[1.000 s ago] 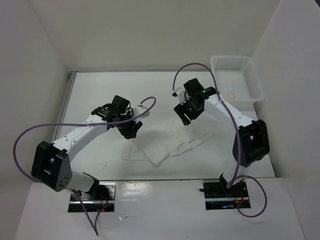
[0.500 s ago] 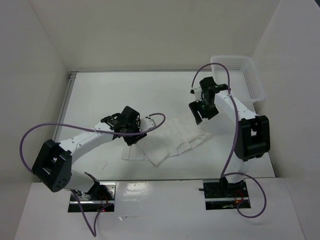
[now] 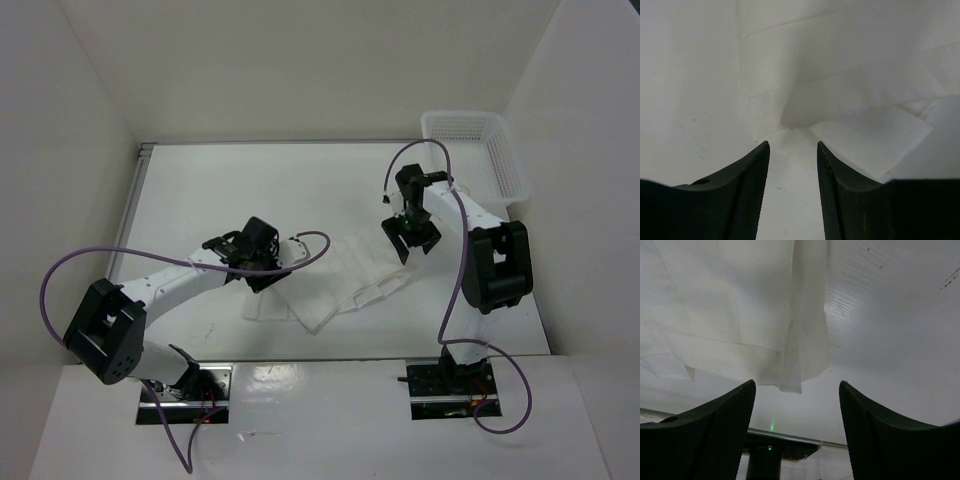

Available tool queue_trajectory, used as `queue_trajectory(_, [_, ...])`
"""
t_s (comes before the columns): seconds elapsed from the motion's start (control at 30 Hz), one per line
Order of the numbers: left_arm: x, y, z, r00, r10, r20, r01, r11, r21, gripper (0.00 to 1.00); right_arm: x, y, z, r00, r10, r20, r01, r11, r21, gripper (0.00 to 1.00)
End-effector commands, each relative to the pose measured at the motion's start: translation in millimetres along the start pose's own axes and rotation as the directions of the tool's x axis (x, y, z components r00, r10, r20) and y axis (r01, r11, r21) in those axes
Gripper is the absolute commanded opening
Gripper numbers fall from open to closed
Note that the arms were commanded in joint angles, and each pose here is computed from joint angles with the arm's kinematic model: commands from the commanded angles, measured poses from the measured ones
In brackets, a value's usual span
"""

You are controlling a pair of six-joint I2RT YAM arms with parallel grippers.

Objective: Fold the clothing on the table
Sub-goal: Fold the skirt

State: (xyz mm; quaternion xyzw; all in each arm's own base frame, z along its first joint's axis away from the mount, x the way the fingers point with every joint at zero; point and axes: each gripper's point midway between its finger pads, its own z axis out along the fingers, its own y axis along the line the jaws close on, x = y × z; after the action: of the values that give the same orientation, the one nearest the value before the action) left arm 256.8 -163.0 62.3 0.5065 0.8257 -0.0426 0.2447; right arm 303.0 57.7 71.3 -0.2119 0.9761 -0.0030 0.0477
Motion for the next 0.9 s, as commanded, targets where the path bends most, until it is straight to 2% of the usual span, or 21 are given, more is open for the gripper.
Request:
queue_trajectory(0.0, [-11.1,3.2,-3.2,0.999,-0.002,0.055,0.003,1.0,-0.017,0.5,23.5,-4.4,-0.9,0.997,-0.022,-0.079,0.025,0.999,0.041,0.72])
queue_trajectory(0.33, [-11.3,-2.3,4.0,0.999,-0.005,0.047,0.005,1.0,0.006,0.49,45.8,3.8,17.1,0.989,-0.033,-0.145,0.034,0.999,0.002,0.71])
queue_trajectory(0.43, [-11.3,-2.3,4.0,0.999,-0.005,0.047,0.005,1.0,0.006,0.49,44.3,1.5,11.5,0.992,-0.032,-0.126,0.035,0.999,0.018,0.71])
queue_trajectory(0.5, [-11.3,-2.3,4.0,0.999,-0.005,0.047,0.005,1.0,0.006,0.49,36.0,-4.2,2.2,0.997,-0.021,-0.079,0.026,0.998,0.055,0.71])
queue_trajectory(0.7, [-16.4,0.1,1.0,0.998,-0.004,0.055,0.004,1.0,0.002,0.49,27.8,-11.4,-17.3,0.999,-0.011,-0.034,0.014,0.995,0.098,0.71])
queue_trajectory(0.87, [-25.6,5.5,-6.6,0.996,-0.027,0.083,0.029,0.999,-0.022,0.49,0.8,-32.7,-57.3,0.985,0.063,0.16,-0.085,0.987,0.139,0.73])
